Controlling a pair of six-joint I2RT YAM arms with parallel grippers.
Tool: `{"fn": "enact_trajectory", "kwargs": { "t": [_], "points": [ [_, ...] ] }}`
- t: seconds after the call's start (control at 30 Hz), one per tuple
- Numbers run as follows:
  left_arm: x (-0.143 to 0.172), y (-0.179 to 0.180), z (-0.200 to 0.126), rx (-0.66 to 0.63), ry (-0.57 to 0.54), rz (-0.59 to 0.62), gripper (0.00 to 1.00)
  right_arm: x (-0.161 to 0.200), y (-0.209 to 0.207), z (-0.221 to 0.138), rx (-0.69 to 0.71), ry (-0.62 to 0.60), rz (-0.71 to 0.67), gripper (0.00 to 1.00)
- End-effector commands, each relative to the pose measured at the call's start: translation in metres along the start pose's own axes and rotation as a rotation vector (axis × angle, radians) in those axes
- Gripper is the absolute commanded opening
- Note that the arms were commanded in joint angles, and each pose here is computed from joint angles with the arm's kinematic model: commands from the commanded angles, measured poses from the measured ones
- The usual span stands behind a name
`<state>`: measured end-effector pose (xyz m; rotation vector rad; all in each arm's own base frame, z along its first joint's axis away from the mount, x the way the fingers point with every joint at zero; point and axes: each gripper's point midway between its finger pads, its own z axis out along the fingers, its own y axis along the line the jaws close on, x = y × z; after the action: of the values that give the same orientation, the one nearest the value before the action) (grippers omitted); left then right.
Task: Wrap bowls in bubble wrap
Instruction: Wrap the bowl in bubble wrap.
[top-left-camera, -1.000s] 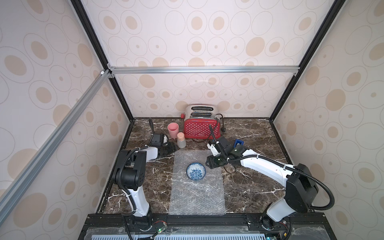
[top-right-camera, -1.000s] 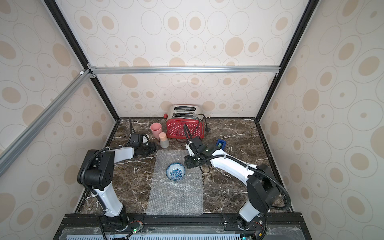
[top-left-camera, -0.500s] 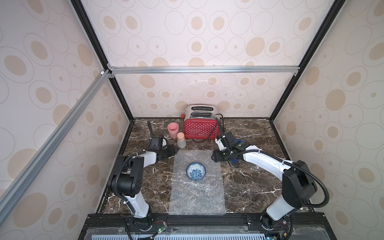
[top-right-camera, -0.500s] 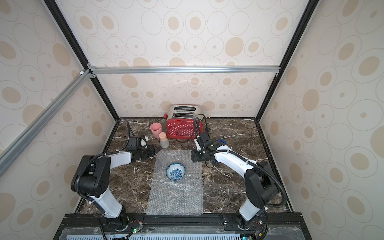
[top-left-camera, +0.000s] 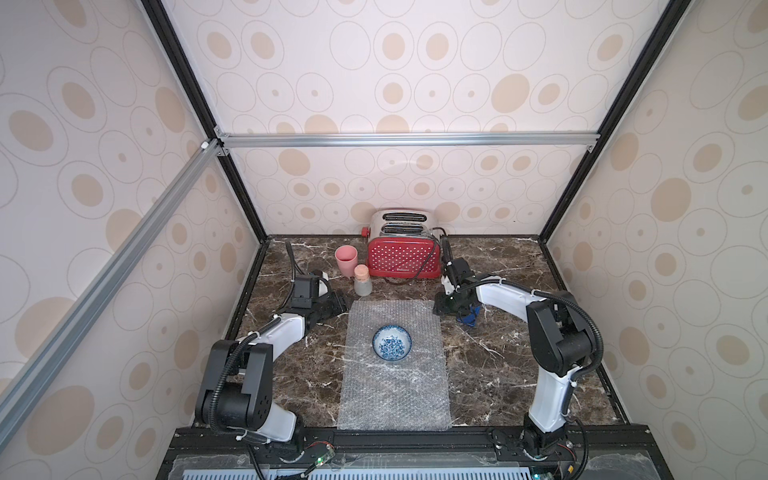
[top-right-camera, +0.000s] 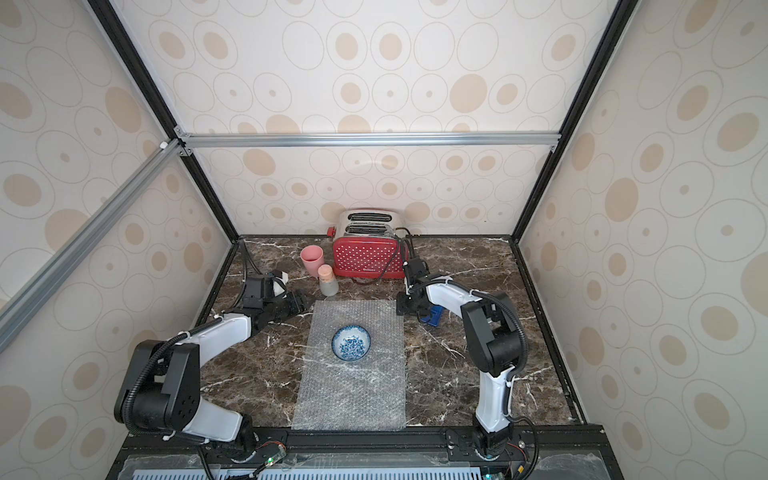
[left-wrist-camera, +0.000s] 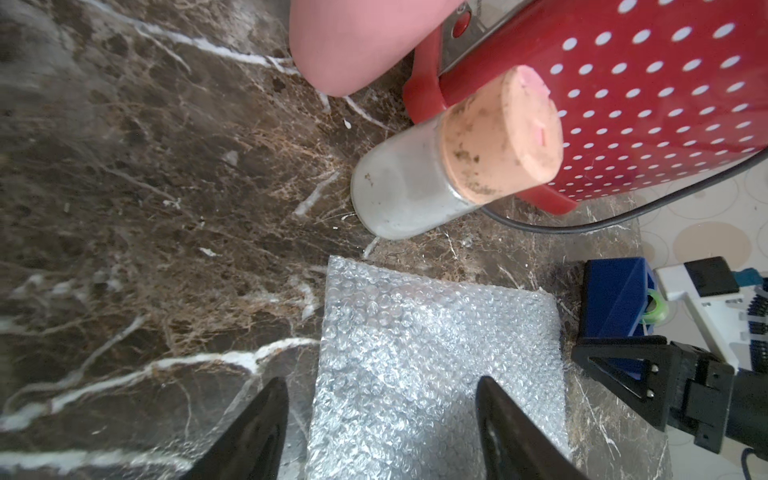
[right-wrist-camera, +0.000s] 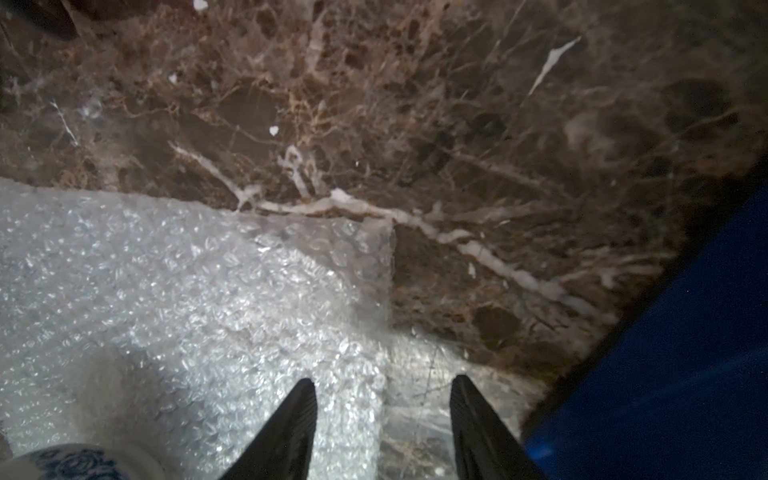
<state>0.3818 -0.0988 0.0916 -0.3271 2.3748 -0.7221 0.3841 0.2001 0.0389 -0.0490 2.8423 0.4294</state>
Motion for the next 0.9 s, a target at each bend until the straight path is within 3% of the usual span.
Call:
{"fn": "enact_trajectory", "kwargs": {
  "t": [0.0, 0.47, 0.73, 0.87],
  "points": [
    [0.002, 0.004, -0.003, -0.018, 0.006, 0.005, 0.7, -0.008, 0.012, 0.005, -0.055, 0.003, 0.007, 0.54],
    [0.003, 0.0, -0.005, -0.001, 0.013, 0.021, 0.71, -0.014, 0.001, 0.028, -0.112, 0.02, 0.076, 0.5],
    [0.004, -0.004, -0.007, 0.021, 0.013, 0.022, 0.71, -0.013, 0.02, 0.025, -0.232, 0.027, 0.079, 0.36],
    [0.004, -0.005, -0.009, 0.025, 0.007, 0.027, 0.71, -0.017, 0.028, 0.01, -0.283, -0.015, 0.073, 0.34]
  ]
}}
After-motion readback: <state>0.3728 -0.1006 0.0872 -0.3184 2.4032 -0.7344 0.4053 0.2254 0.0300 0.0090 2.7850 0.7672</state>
